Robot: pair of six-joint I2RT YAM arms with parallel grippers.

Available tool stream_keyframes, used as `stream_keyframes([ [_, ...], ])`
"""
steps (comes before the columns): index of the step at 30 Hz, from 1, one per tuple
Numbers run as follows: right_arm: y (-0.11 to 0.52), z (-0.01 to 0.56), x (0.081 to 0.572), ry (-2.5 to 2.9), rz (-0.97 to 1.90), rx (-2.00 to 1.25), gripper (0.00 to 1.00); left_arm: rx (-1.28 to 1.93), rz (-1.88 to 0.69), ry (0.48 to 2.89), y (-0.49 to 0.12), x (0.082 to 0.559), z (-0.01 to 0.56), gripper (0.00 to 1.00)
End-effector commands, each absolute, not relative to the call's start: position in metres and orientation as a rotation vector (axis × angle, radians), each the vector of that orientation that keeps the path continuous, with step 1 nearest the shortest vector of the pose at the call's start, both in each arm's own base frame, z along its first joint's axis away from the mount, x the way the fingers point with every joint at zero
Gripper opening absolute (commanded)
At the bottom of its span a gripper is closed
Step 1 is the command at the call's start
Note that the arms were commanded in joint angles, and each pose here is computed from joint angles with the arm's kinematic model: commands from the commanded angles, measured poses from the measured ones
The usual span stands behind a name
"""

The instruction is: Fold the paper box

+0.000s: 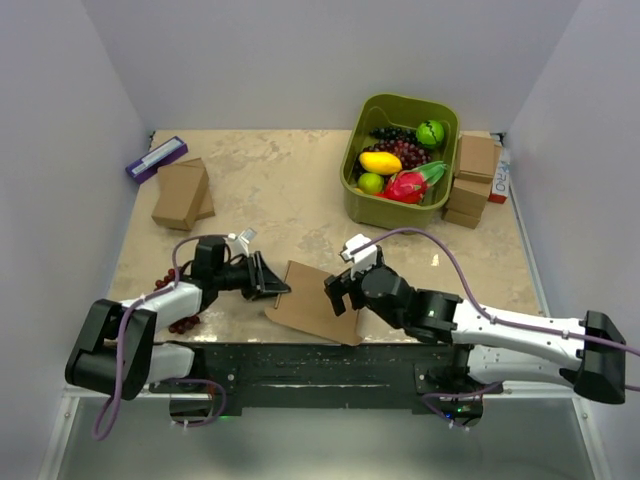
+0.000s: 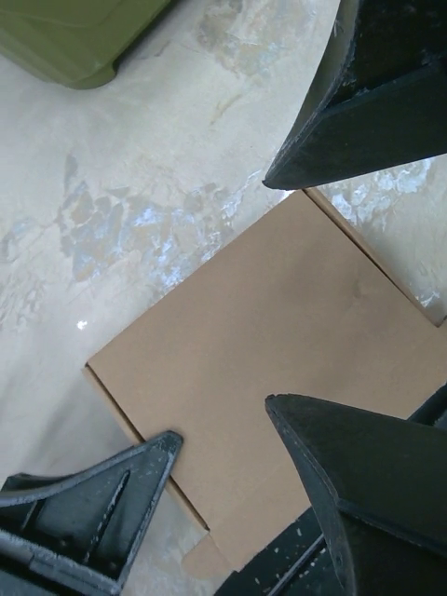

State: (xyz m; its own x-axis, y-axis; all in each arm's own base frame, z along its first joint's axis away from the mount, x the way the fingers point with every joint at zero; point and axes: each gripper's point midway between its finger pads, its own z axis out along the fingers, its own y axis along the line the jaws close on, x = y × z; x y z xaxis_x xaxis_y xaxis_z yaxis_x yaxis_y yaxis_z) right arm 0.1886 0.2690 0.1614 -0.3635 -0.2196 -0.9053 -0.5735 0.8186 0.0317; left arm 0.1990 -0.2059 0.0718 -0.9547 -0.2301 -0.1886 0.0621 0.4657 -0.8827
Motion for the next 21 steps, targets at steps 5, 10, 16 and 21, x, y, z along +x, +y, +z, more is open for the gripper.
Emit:
stream_keyframes([
  [5,0.318,0.196,0.143,1.749,0.521,-0.839,0.93,-0.282,-1.573,2.482,-0.198,0.189,0.075,0.0],
  [10,0.346,0.17,0.114,1.73,0.385,-0.983,0.92,-0.346,-1.624,2.483,-0.198,0.188,0.076,0.0],
  [16,0.345,0.127,0.122,1.766,0.139,-0.988,0.92,-0.348,-1.662,2.467,-0.2,0.19,0.084,0.0],
  [21,0.337,0.103,0.137,1.778,-0.07,-0.93,0.88,-0.363,-1.705,2.438,-0.201,0.192,0.09,0.0],
])
